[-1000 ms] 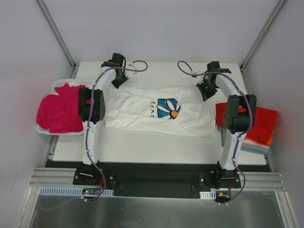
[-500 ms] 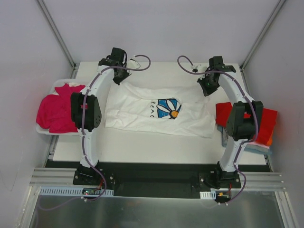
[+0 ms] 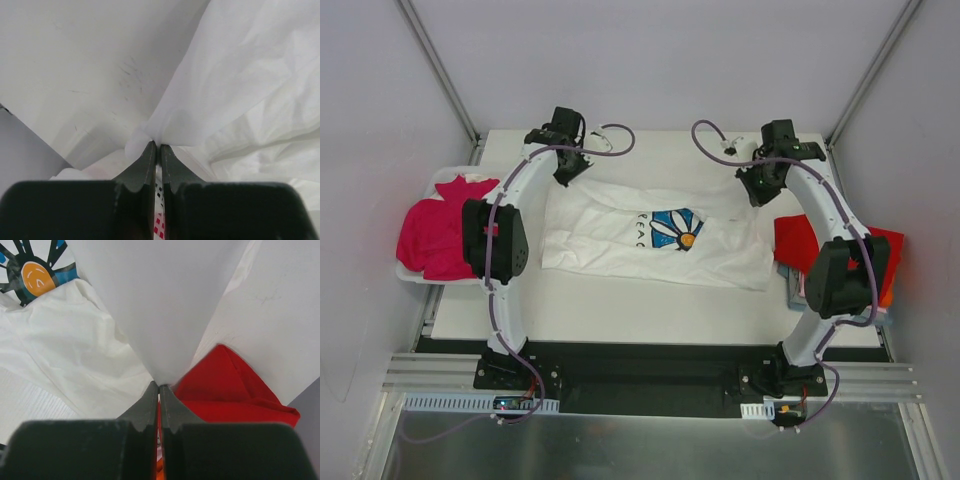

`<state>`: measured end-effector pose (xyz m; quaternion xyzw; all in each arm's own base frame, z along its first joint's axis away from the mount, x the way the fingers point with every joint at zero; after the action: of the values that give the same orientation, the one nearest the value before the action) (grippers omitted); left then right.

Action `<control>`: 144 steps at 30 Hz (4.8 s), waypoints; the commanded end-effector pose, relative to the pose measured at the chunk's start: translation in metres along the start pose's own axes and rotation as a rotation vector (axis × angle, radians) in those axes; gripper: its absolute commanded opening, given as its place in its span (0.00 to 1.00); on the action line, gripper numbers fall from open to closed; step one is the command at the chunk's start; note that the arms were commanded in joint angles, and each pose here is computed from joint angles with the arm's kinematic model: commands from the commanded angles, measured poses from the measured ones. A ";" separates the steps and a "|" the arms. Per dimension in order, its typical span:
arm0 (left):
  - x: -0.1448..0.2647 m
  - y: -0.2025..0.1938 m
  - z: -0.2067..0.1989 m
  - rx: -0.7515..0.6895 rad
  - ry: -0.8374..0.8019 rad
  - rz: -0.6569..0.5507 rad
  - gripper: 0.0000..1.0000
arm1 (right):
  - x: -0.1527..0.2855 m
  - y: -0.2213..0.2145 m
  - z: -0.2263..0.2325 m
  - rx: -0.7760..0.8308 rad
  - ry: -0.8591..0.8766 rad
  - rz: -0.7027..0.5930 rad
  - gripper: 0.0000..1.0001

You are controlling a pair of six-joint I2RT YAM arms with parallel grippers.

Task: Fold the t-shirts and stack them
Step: Fold the other side of the tshirt into a rectangle

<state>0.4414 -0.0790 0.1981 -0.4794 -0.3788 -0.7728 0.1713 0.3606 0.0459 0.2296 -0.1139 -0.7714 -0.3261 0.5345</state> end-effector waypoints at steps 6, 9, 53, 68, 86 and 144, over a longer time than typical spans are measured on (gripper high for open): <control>0.054 0.003 0.004 0.003 0.063 -0.078 0.00 | 0.046 -0.001 0.008 0.001 -0.049 -0.052 0.01; 0.062 0.006 0.006 0.004 0.074 -0.098 0.00 | 0.054 0.004 0.009 -0.006 -0.051 -0.079 0.01; 0.062 -0.069 -0.042 -0.016 -0.020 0.037 0.00 | 0.068 -0.047 0.088 0.047 0.051 -0.002 0.01; 0.036 -0.052 -0.027 -0.027 0.038 0.077 0.00 | 0.045 -0.027 0.071 0.082 0.027 0.043 0.01; 0.030 -0.026 0.010 0.053 0.133 0.029 0.00 | 0.068 -0.001 0.024 0.035 -0.113 -0.013 0.01; 0.019 -0.083 -0.033 0.049 -0.014 0.132 0.25 | 0.007 -0.056 0.076 -0.006 0.102 0.175 0.41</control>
<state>0.3684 -0.0450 0.1579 -0.5087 -0.3516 -0.7463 0.2462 0.2801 0.0454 0.1955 -0.1685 -0.7233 -0.2900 0.6036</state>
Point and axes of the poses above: each gripper's point midway between its finger pads, its own x axis back along the fingers, its own z axis along the line the jaws close on, y = z × x, the point moved 8 cm from there along x, back along the fingers, and after that the axes turned 12 degrees about x, right-handed, at the moved point
